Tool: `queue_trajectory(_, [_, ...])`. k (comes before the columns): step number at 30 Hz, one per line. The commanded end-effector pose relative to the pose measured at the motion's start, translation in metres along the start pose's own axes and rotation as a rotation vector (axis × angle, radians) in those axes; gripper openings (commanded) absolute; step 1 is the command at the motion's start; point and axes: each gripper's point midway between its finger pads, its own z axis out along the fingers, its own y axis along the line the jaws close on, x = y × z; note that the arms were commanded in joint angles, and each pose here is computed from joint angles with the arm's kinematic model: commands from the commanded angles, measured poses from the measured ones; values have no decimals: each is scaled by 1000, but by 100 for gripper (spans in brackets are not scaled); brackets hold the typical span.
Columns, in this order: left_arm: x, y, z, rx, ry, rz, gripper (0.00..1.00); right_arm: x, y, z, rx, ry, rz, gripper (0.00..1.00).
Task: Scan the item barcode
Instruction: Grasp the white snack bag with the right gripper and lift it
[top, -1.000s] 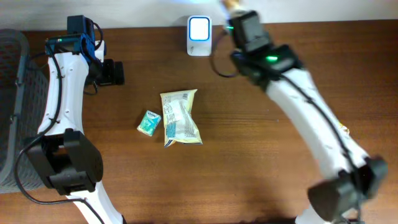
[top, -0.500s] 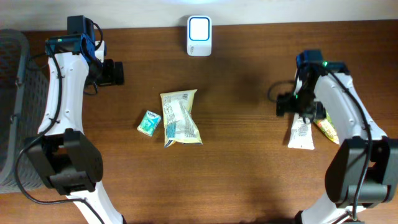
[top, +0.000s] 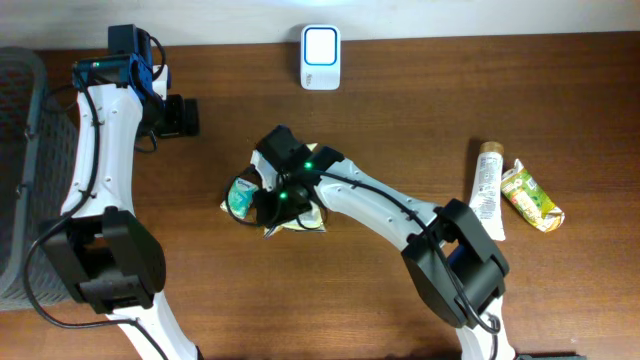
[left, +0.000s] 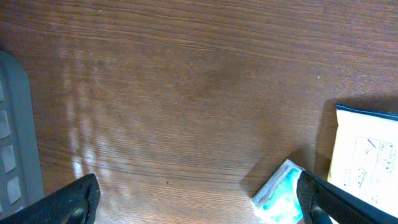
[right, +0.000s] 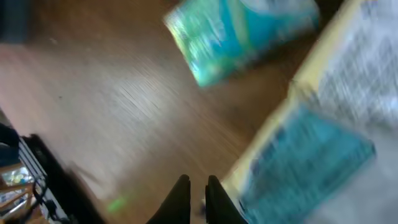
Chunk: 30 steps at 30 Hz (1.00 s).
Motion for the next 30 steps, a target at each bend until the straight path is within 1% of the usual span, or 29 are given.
queue_trajectory(1, [1, 0, -3, 7, -3, -8, 99, 20, -21, -2, 111, 70, 61, 10])
queue_trajectory(3, [1, 0, -3, 7, -3, -8, 99, 45, -64, -15, 341, 143, 111, 11])
queue_trajectory(5, [1, 0, -3, 7, -3, -8, 99, 50, -95, -34, 434, 163, 170, 11])
queue_trajectory(6, [1, 0, -3, 7, -3, -8, 99, 47, -109, -44, 438, 157, 208, 11])
queue_trajectory(7, [1, 0, -3, 7, -3, -8, 99, 40, -125, -59, 429, 132, 258, 19])
queue_trajectory(8, [1, 0, -3, 7, -3, -8, 99, 34, -131, -70, 398, 112, 258, 25])
queue_trajectory(9, [1, 0, -3, 7, -3, -8, 99, 27, -140, -83, 391, 83, 282, 35])
queue_trajectory(11, [1, 0, -3, 7, -3, -8, 99, 10, -160, -111, 345, 8, 359, 61])
queue_trajectory(12, [1, 0, -3, 7, -3, -8, 99, 0, -166, -120, 246, -32, 404, 76])
queue_trajectory(13, [1, 0, -3, 7, -3, -8, 99, -12, -165, -126, 135, -70, 342, 92])
queue_trajectory(14, [1, 0, -3, 7, -3, -8, 99, -18, -168, -129, 115, -94, 291, 99])
queue_trajectory(15, [1, 0, -3, 7, -3, -8, 99, -23, -175, -129, 118, -115, 205, 99])
queue_trajectory(16, [1, 0, -3, 7, -3, -8, 99, -28, -183, -122, 121, -129, 157, 99])
queue_trajectory(17, [1, 0, -3, 7, -3, -8, 99, -33, -190, -113, 109, -142, 153, 99])
queue_trajectory(18, [1, 0, -3, 7, -3, -8, 99, -40, -191, -99, 51, -150, 133, 99])
queue_trajectory(19, [1, 0, -3, 7, -3, -8, 99, -47, -184, -78, -76, -162, 105, 99])
queue_trajectory(20, [1, 0, -3, 7, -3, -8, 99, -49, -183, -62, -152, -158, 104, 99])
queue_trajectory(21, [1, 0, -3, 7, -3, -8, 99, -45, -188, -50, -169, -141, 123, 99])
queue_trajectory(24, [1, 0, -3, 7, -3, -8, 99, -43, -184, -31, -178, -113, 163, 99])
queue_trajectory(27, [1, 0, -3, 7, -3, -8, 99, -37, -172, 2, -187, -70, 165, 98])
queue_trajectory(28, [1, 0, -3, 7, -3, -8, 99, -32, -171, 18, -175, -44, 189, 95])
queue_trajectory(29, [1, 0, -3, 7, -3, -8, 99, -28, -172, 27, -166, -28, 216, 86])
queue_trajectory(30, [1, 0, -3, 7, -3, -8, 99, -28, -173, 28, -167, -25, 229, 73])
